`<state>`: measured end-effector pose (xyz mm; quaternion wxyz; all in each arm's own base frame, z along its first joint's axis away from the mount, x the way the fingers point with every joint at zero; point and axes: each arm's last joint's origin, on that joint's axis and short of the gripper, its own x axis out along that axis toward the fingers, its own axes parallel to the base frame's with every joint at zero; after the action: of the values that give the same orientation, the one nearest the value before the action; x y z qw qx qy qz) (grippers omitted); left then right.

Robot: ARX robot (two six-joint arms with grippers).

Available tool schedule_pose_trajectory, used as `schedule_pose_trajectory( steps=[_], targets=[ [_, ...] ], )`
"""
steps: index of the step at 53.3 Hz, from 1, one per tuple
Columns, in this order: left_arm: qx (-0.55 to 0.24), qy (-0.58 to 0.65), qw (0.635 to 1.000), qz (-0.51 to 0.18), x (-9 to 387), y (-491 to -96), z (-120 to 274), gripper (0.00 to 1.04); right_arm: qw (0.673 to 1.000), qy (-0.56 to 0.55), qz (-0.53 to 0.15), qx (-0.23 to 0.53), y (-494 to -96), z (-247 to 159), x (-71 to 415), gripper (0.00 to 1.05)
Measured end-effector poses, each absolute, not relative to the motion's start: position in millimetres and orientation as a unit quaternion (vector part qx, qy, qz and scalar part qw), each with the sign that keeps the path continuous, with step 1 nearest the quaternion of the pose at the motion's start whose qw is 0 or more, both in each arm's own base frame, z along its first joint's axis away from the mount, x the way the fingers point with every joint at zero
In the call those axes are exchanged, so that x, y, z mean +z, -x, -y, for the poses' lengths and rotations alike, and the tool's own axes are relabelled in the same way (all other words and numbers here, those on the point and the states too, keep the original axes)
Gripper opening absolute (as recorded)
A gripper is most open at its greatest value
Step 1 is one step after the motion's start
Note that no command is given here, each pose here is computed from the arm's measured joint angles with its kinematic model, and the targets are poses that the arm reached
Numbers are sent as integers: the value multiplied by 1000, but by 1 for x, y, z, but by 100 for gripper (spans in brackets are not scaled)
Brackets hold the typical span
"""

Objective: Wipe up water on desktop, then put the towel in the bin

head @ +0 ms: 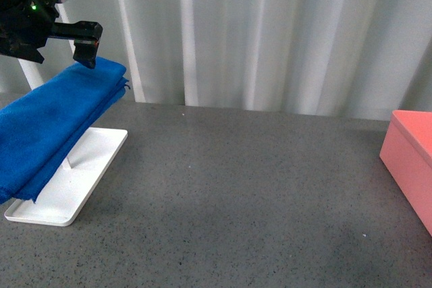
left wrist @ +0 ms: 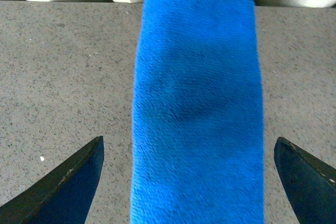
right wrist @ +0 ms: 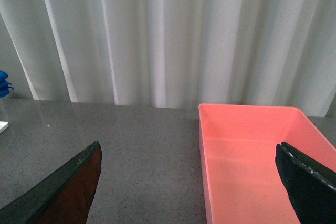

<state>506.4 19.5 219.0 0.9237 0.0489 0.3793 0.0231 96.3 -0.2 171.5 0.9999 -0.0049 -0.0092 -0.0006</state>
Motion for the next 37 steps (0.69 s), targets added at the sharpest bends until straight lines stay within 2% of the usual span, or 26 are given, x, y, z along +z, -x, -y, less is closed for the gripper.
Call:
schedule_pose_trajectory(
  steps=[18,29,37],
  targets=[
    [53,-43,921,-383,192,-529,-35,98,1000,5,9,-1,-96,0,171,98],
    [46,-46,924,-378,193,-532,-29,98,1000,5,9,-1,-96,0,171,98],
    [44,-51,923,-378,193,-532,-27,76,1000,5,9,-1,-96,0,171,98]
  ],
)
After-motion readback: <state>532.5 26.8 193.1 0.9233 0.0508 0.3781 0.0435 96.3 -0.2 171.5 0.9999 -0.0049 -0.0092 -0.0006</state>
